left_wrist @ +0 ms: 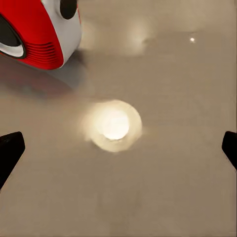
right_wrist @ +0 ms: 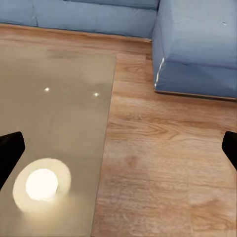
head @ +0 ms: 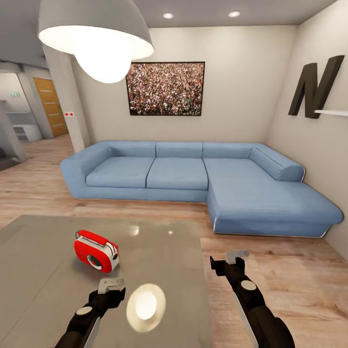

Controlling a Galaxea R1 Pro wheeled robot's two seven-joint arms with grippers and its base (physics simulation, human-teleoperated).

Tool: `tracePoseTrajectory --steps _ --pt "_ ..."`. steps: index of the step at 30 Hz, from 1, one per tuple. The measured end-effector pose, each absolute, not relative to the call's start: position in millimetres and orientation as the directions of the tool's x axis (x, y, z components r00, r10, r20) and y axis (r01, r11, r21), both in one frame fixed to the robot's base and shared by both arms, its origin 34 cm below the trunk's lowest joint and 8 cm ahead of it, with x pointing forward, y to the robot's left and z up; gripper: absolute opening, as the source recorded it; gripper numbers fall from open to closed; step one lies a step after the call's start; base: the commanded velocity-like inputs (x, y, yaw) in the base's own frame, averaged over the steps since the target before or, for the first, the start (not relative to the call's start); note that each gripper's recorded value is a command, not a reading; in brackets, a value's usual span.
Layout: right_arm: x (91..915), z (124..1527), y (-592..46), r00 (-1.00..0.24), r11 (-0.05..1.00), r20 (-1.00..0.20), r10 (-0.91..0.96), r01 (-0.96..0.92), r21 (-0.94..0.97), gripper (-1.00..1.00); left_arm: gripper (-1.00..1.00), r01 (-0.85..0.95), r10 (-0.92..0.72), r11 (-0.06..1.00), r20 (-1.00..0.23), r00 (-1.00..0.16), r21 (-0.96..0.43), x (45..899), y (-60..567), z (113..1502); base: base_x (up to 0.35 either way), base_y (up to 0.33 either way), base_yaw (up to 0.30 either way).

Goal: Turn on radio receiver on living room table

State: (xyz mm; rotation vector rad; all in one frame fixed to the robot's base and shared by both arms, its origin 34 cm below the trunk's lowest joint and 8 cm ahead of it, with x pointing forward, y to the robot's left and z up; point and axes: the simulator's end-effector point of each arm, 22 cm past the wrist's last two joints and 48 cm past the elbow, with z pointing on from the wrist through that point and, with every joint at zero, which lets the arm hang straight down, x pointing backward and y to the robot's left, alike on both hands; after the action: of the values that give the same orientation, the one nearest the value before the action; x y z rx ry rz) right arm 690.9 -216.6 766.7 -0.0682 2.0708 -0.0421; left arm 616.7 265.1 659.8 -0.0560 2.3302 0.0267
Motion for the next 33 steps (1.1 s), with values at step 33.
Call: tracePoseTrajectory --steps 33 --pt "789.0 1111.9 -237.9 -0.158 0.989 -0.981 -0.115 0.078 -0.129 1.00 1.00 -0.044 -0.038 0.999 -0.833 -0.552 -0.017 819.7 266.0 982.2 0.014 0.000 0.000"
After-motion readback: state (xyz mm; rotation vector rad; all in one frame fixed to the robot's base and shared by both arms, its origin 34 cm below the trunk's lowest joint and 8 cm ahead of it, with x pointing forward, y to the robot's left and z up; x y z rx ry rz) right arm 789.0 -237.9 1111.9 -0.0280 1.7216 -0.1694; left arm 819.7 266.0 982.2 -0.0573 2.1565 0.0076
